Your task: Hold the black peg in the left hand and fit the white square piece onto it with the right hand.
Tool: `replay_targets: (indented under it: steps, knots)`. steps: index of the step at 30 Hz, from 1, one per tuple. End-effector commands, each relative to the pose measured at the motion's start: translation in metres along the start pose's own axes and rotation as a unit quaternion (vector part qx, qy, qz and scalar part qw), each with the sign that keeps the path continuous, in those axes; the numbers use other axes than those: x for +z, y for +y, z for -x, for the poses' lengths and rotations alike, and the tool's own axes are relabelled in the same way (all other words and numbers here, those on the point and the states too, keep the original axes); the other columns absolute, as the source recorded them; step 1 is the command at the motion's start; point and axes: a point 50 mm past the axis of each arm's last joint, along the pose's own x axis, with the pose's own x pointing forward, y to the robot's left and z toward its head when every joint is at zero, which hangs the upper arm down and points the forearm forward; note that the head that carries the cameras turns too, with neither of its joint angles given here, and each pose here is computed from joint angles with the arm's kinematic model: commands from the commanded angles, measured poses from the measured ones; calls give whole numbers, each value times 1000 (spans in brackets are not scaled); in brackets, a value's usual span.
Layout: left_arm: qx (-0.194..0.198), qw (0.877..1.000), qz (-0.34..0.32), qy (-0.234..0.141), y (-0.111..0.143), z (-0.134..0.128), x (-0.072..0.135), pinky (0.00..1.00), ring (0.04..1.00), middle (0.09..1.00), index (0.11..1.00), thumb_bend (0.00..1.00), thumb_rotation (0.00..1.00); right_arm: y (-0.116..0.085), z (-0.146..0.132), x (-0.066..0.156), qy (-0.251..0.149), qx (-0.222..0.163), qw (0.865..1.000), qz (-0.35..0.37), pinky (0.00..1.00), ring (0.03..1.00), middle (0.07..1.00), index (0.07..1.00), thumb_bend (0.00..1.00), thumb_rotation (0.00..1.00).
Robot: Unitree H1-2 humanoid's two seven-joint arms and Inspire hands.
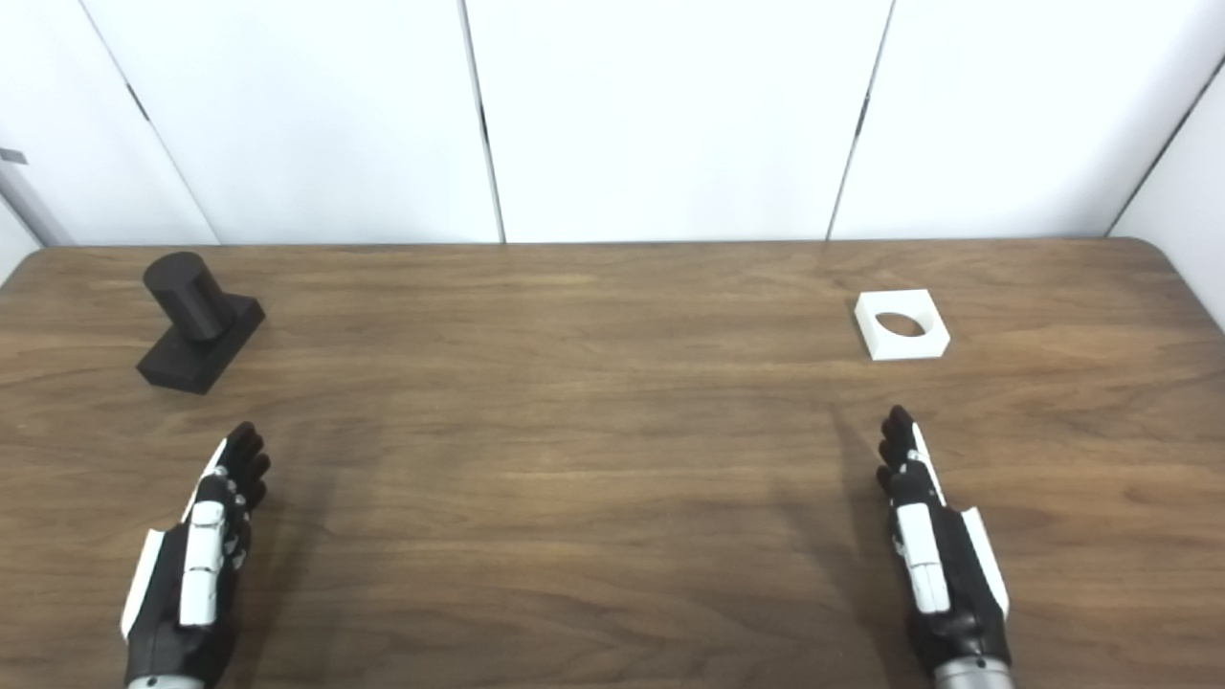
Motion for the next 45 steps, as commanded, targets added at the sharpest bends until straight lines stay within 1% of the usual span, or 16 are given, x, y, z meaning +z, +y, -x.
replay_targets:
  steps: [1, 5, 16, 21, 27, 30, 32, 35, 37, 39, 41, 45]
  knots:
    - [6, 1000, 10, -18, -7, 3, 8, 1000, 984, 984, 974, 486, 994, 2, 2, 5, -18, -1, 1000, -8, 1000, 1000, 1000, 1000, 622, 1000]
    - [7, 1000, 11, -19, -8, 3, 8, 1000, 973, 973, 964, 484, 987, 1, 2, 4, -19, -1, 1000, -9, 1000, 1000, 1000, 1000, 625, 1000]
    - [5, 1000, 13, -17, -8, 2, 6, 1000, 987, 980, 962, 501, 983, 0, 2, 3, -15, -1, 1000, -5, 1000, 1000, 1000, 1000, 634, 1000]
    - [5, 1000, 14, -13, -12, 3, 5, 1000, 978, 973, 955, 514, 964, -3, 1, 2, -12, -2, 1000, -1, 1000, 1000, 1000, 1000, 647, 1000]
    - [-5, 1000, 19, -15, -21, 6, 3, 979, 973, 974, 953, 494, 952, -11, 0, 0, -13, 7, 1000, -3, 1000, 1000, 1000, 1000, 594, 1000]
    - [-8, 999, 23, -22, -26, 7, 0, 936, 960, 965, 945, 488, 919, -15, -1, -2, -11, 13, 1000, -2, 1000, 1000, 1000, 1000, 587, 1000]
    - [-7, 1000, 23, -18, -31, 8, -2, 939, 960, 962, 945, 498, 902, -18, -2, -4, -7, 14, 1000, -3, 1000, 1000, 1000, 1000, 599, 1000]
    - [-8, 1000, 24, -15, -35, 7, -5, 954, 963, 965, 952, 520, 906, -21, -2, -6, -3, 16, 1000, -8, 1000, 1000, 1000, 1000, 633, 1000]
    - [-9, 1000, 22, -15, -39, 7, -7, 955, 964, 968, 957, 514, 908, -22, -4, -7, -8, 20, 1000, -9, 1000, 1000, 1000, 1000, 644, 1000]
    - [-10, 1000, 17, -13, -42, 6, -8, 967, 967, 972, 961, 518, 909, -23, -6, -9, -13, 25, 1000, -11, 1000, 1000, 1000, 1000, 676, 1000]
    - [-7, 1000, 11, -9, -44, 6, -9, 982, 966, 971, 962, 561, 918, -23, -6, -11, -11, 16, 1000, -12, 1000, 1000, 1000, 1000, 707, 1000]
    - [-2, 1000, 3, -6, -47, 7, -12, 990, 957, 965, 954, 572, 903, -23, -7, -15, -9, 5, 1000, -14, 1000, 1000, 991, 1000, 705, 1000]
